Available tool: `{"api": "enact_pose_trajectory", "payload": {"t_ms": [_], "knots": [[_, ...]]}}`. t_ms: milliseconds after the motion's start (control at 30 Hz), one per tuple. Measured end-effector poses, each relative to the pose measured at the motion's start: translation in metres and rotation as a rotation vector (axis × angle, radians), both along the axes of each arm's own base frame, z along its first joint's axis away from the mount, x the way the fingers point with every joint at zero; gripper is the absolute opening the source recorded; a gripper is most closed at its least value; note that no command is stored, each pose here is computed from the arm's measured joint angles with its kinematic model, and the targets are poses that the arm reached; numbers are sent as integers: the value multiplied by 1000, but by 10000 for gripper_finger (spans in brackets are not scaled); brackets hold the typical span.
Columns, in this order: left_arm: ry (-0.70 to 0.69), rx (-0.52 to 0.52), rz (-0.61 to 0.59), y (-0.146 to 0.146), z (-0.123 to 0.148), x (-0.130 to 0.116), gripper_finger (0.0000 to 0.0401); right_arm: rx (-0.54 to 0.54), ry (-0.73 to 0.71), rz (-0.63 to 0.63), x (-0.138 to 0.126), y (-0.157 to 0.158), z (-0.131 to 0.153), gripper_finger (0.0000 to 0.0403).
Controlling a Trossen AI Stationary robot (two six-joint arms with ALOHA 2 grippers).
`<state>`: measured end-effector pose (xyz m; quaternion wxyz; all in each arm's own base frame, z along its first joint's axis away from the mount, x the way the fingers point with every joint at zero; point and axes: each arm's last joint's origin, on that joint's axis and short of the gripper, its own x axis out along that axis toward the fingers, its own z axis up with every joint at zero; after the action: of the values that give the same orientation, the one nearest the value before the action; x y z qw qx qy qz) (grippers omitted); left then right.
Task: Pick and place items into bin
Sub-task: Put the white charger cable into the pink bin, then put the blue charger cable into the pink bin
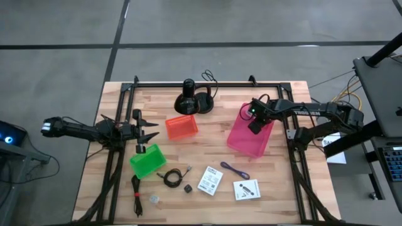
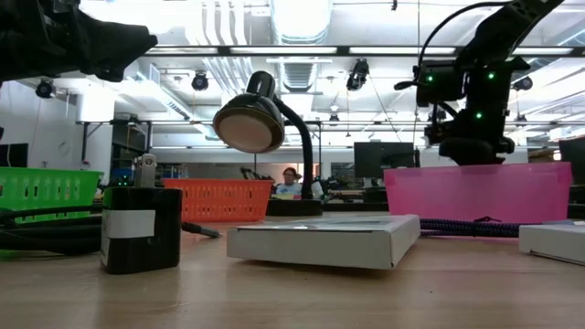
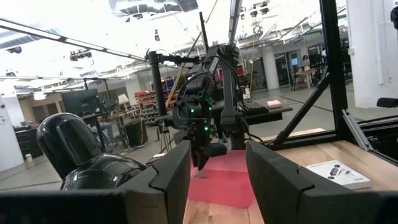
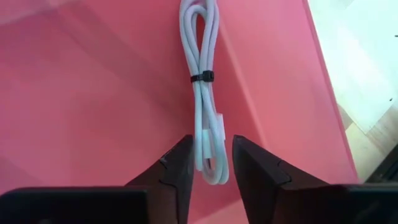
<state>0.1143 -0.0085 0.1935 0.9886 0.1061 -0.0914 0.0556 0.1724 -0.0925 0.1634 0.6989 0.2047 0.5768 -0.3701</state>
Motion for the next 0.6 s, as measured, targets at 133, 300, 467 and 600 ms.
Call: {"api": "enact_pose_trajectory", "payload": {"t_ms": [133,300,467,600], "knots": [[0,0,0,0,0,0,140,-7,-15,-1,3,-1,4,99],[0,0,0,0,0,0,140,-16,-52,-38,8,-3,11,92],[0,0,0,0,0,0,140,-25,-70,-36,11,-4,16,84],[0,0,0,0,0,0,140,-26,-76,-15,14,-1,17,77]]}}
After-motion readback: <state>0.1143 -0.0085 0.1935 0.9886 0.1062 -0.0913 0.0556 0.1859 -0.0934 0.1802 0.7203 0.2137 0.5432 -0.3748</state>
